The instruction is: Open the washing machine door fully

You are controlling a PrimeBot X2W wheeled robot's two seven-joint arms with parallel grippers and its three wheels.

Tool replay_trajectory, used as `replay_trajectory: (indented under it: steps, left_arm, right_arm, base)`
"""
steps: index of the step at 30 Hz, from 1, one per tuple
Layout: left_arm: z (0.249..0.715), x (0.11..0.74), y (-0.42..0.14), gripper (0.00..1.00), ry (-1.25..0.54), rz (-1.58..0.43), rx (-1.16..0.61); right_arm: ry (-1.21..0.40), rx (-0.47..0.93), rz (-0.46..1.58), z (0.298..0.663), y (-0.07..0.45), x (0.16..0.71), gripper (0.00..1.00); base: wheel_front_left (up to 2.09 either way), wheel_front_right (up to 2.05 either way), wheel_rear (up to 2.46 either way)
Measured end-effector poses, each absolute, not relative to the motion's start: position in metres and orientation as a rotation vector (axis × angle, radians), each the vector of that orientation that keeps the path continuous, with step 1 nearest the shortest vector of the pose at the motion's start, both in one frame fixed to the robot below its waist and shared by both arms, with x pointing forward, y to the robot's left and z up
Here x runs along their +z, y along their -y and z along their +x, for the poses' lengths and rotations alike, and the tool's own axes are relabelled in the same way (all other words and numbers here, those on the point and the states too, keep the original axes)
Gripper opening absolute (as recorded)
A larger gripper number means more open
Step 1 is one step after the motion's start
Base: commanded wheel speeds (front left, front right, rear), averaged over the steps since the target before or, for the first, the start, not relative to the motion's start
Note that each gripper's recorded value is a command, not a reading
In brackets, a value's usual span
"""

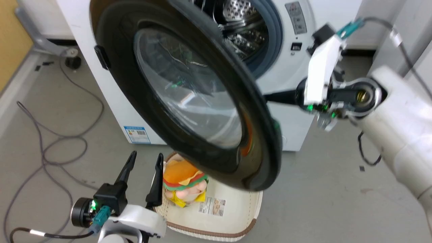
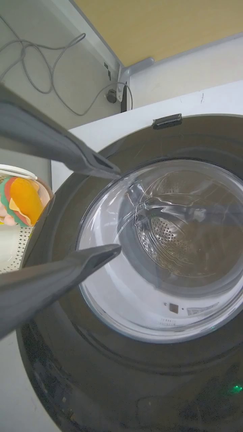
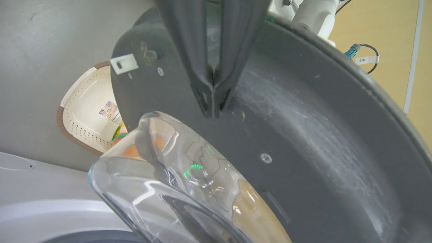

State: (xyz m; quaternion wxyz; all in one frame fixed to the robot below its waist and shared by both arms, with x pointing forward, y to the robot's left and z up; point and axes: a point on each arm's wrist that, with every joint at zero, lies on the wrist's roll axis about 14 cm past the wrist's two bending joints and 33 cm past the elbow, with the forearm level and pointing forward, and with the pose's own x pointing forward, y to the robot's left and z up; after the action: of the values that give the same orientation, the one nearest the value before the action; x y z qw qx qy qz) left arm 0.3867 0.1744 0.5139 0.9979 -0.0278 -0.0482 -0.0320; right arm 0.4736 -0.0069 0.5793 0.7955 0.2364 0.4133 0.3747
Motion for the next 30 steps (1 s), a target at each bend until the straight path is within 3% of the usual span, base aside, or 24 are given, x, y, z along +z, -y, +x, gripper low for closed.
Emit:
replay_trajectory:
  steps: [14, 22, 23, 24, 25, 26, 30]
  left_arm:
    - [0.368, 0.508, -0.186, 1.0, 0.077, -0.038, -0.032]
    - [0.368, 0.505, -0.186, 1.0, 0.069, -0.034, -0.027]
    - [0.368, 0.505, -0.186, 1.0, 0.068, -0.034, -0.028]
    - [0.369, 0.505, -0.185, 1.0, 0.067, -0.034, -0.03]
    - [0.369, 0.504, -0.184, 1.0, 0.067, -0.034, -0.032]
    - [0.369, 0.504, -0.184, 1.0, 0.067, -0.034, -0.033]
    - [0.369, 0.504, -0.182, 1.0, 0.066, -0.035, -0.036]
  right_arm:
    - [-0.935, 1.011, 0.483, 0.412, -0.041, 0.568, 0.0]
    - [-0.915, 1.07, 0.476, 0.395, -0.055, 0.564, 0.0]
    - [-0.901, 1.061, 0.475, 0.397, -0.055, 0.563, 0.09]
    - [-0.883, 1.047, 0.466, 0.4, -0.053, 0.561, 0.28]
    - [-0.855, 1.028, 0.471, 0.404, -0.051, 0.56, 0.79]
    - [-0.83, 1.008, 0.49, 0.408, -0.048, 0.56, 1.0]
    - [-0.661, 0.886, 0.662, 0.428, -0.033, 0.563, 1.0]
  base:
    - [0.0, 0.0, 0.0]
    - [0.0, 0.0, 0.0]
    - [0.0, 0.0, 0.0]
    - [0.0, 0.0, 0.0]
    - [0.0, 0.0, 0.0]
    - [0.0, 0.0, 0.0]
    - [0.0, 0.0, 0.0]
